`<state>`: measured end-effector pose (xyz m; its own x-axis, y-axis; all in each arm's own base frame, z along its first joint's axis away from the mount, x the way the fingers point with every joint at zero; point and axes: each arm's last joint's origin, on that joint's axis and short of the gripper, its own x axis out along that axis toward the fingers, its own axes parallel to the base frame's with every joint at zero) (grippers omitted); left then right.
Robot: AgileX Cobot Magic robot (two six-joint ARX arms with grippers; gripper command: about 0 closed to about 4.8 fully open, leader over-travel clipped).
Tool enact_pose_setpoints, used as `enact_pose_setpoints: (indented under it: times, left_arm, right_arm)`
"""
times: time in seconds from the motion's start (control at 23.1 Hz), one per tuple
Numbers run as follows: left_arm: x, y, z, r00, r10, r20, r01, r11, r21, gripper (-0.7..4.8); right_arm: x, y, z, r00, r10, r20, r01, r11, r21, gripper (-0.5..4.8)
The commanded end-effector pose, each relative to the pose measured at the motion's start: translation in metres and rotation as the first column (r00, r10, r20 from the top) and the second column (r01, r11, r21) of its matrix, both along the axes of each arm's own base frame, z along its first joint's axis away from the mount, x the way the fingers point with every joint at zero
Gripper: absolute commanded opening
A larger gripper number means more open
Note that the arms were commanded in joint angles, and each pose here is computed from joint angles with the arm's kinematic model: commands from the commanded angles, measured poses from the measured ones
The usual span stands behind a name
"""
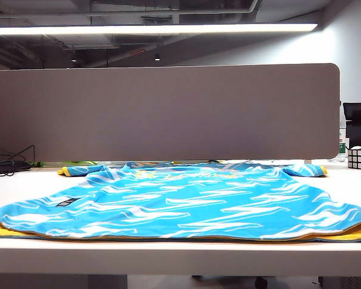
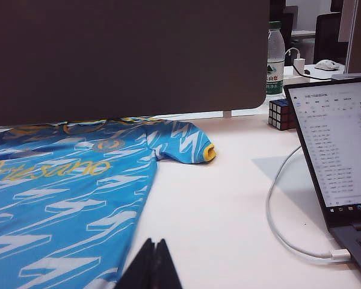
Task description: Fold the bottom side of the soccer jersey horizontally towards the center, about one-third of the way, then fold the sleeve back towards the center, creating a straight line along the edge of the the soccer jersey, and finally fold the bottom of the soccer jersey up towards the top, creating a neat rectangle.
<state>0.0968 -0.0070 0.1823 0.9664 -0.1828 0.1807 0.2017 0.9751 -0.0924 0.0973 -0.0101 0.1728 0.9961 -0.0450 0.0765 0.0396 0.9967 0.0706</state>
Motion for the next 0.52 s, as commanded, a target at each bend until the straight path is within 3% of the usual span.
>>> enact_pose_setpoints:
  times: [0.04,0.35,0.43,0.52]
  left_arm:
    - [-0.0004,0.0002,0.0025,1.000,0.005,0.015,-0.005,1.000,0.002,-0.06]
    - [-0.0004,0.0002,0.0022,1.000,0.001,0.008,-0.001,1.000,-0.017,-0.06]
    - [-0.0004,0.0002,0.0022,1.000,-0.020,-0.011,0.019,0.993,-0.119,-0.06]
    - [-0.0003,0.0006,0.0020,0.997,-0.043,-0.065,0.023,0.961,-0.276,-0.06]
  right_arm:
    - [0.0003,-0.0001,-0.0006,1.000,-0.002,0.009,0.002,1.000,-0.005,-0.05]
    - [0.0003,0.0002,-0.0006,1.000,0.008,0.010,-0.008,1.000,0.023,-0.05]
    - [0.0003,0.0011,0.0001,0.999,0.050,0.021,-0.052,0.991,0.125,-0.05]
    - [-0.0001,0.0028,0.0019,0.993,0.112,0.030,-0.116,0.970,0.212,-0.05]
